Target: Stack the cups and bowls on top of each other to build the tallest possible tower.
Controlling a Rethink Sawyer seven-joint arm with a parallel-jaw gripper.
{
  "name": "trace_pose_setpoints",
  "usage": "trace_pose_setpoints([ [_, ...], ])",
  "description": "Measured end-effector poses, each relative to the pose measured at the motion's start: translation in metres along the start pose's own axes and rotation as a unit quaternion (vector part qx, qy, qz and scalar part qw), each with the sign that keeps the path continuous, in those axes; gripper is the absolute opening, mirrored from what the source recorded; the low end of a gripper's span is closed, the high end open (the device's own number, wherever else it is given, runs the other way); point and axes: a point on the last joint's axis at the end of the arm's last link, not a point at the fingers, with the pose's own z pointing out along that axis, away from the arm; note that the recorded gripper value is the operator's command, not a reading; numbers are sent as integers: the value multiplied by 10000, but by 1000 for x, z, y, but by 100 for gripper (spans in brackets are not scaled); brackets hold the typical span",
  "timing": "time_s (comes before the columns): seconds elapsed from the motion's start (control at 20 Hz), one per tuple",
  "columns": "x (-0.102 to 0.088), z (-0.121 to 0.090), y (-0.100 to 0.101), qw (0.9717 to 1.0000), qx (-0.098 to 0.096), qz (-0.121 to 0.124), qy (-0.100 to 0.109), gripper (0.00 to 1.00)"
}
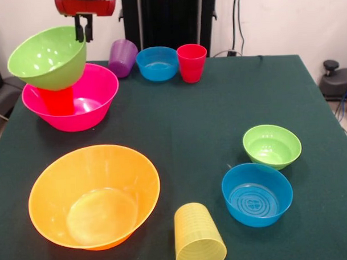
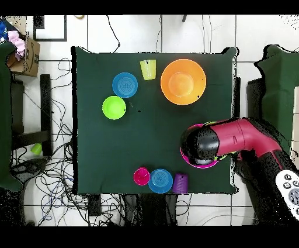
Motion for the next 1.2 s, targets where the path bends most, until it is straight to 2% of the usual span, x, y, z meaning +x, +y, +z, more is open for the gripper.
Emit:
trace_pose_setpoints([
  [0.35,1,4,-7,10000,90,-10,-14,0],
  [1.2,7,47,-4,9989,219,-392,110,0],
])
